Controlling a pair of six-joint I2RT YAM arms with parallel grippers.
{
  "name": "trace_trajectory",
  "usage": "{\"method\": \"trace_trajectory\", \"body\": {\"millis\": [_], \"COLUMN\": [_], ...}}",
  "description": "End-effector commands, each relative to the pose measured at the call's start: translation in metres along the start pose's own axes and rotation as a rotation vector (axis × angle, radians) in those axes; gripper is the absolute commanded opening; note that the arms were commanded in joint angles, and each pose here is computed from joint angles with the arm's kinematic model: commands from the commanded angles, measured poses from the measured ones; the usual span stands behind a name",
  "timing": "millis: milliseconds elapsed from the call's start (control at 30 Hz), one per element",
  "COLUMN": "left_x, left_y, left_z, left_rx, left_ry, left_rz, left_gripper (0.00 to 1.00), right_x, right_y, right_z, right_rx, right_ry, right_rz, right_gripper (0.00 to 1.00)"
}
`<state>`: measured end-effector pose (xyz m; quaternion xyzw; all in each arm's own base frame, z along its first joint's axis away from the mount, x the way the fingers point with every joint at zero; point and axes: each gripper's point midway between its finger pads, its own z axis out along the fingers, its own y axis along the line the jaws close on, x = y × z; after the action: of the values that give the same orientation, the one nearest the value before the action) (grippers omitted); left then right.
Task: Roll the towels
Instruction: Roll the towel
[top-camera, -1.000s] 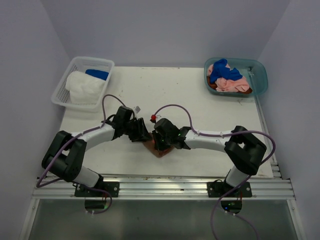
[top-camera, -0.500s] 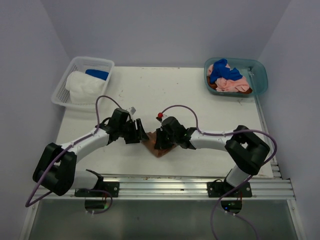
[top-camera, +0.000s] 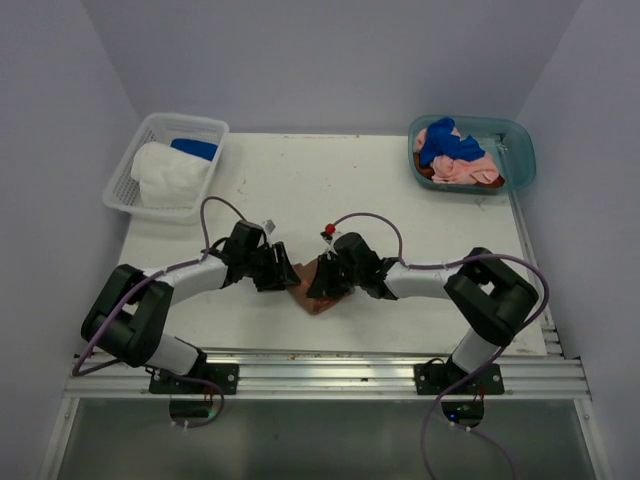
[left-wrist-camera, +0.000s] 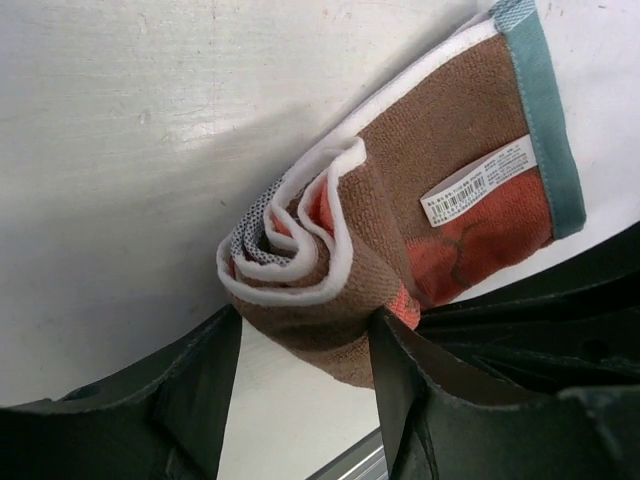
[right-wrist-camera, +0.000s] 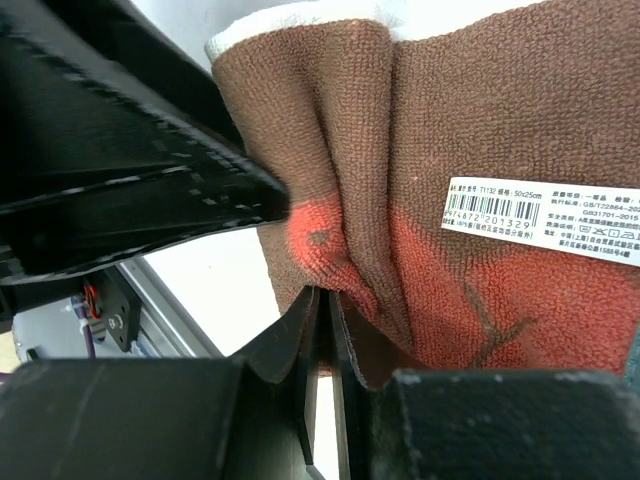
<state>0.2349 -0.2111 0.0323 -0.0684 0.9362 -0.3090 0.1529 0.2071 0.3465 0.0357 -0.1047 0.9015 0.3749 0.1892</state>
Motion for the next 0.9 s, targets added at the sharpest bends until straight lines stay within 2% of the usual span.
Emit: {"method": "trace_trajectory", "body": {"millis": [0, 200, 300, 367, 400, 433, 533, 700, 867], "left_x": [-0.01, -0.009, -0.01, -0.011, -0.011, -0.011, -0.012, -0.01, -0.009], "left_y": [-0.01, -0.008, -0.006, -0.004, -0.001, -0.002, -0.003, -0.005, -0.003], "left_z": [0.01, 0.019, 0.018, 0.017, 0.016, 0.014, 0.011, 0.01, 0.011], "left_rx": [0.048, 0.037, 0.014, -0.011, -0.03, -0.033, -0.038, -0.042, -0.05], "left_ry": [-0.019, -0.001, -0.001, -0.003, -0.003, -0.006, -0.003, 0.008, 0.016], "left_rz": [0.002, -0.024, -0.037, -0.047, -0.051, -0.053, -0.063, -0.066, -0.07], "left_gripper": [0.56, 0.47, 0.35, 0.34, 0.33, 0.33, 0.32, 0.32, 0.32], "right_x": [0.034, 0.024, 0.014, 0.012, 0.001, -0.005, -0.017, -0.033, -0.024], "right_y": [-0.038, -0.032, -0.025, -0.027, -0.017, -0.021, -0.019, 0.004, 0.018], "right_z": [0.002, -0.002, -0.006, -0.014, -0.02, -0.025, -0.045, -0.06, -0.051], "right_rx": [0.121, 0.128, 0.128, 0.167, 0.164, 0.207, 0.296, 0.417, 0.478], "right_ry": [0.1, 0.083, 0.065, 0.068, 0.037, 0.012, -0.015, -0.081, -0.061], "right_rz": [0.04, 0.022, -0.003, -0.024, -0.047, -0.077, -0.148, -0.321, -0.483], "right_gripper": [0.12, 0.12, 0.14, 0.21, 0.25, 0.34, 0.46, 0.47, 0.42]}}
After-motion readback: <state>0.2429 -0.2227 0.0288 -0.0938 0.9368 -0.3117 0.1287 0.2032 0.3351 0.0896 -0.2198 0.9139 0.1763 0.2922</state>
